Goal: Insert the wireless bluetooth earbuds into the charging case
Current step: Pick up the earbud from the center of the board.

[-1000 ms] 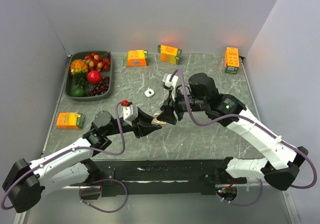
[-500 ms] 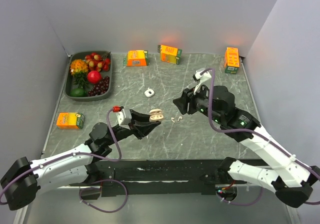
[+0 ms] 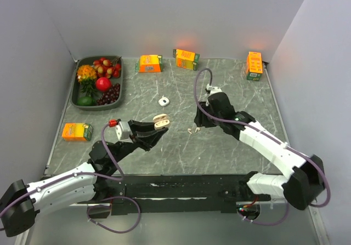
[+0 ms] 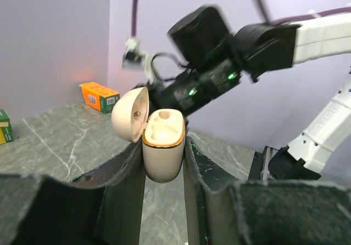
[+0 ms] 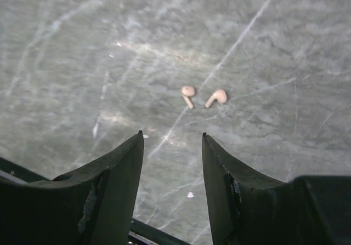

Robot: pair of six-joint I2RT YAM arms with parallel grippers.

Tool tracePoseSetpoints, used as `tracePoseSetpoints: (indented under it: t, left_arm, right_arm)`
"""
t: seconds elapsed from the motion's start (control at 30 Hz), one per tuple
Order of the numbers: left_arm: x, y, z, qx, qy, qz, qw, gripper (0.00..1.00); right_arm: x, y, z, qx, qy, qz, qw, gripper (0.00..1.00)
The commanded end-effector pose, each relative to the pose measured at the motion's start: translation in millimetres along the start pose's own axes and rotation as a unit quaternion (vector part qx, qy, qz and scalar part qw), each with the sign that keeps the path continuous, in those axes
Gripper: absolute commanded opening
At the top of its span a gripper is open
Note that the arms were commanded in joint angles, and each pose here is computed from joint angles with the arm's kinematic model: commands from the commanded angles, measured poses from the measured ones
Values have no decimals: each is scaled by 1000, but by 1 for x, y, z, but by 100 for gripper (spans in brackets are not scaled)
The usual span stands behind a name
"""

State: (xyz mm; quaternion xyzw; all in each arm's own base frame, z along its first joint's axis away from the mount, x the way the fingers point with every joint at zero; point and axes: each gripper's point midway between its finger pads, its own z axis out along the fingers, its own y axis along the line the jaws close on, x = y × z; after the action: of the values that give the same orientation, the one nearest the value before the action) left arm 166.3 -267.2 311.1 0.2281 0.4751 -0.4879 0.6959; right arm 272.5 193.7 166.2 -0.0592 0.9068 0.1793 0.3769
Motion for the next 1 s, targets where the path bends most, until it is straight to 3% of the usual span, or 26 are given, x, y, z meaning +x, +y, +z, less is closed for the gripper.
tracePoseSetpoints:
  t: [0.0, 0.23, 0.53, 0.97]
  left_arm:
    - [-9, -2, -3, -1, -18, -12, 1000, 1]
    - [-6, -1, -8, -7, -16, -18, 1000, 1]
    - [-7, 0, -11, -13, -11, -17, 1000, 1]
    - [-1, 0, -8, -11, 0, -19, 1000, 1]
  right_arm:
    - [19, -4, 27, 7, 40, 11, 999, 59]
    - [34, -24, 70, 40, 63, 74, 995, 62]
    - [48, -37, 103, 46, 92, 103, 989, 52]
    - [61, -44, 110, 41, 111, 107, 987, 52]
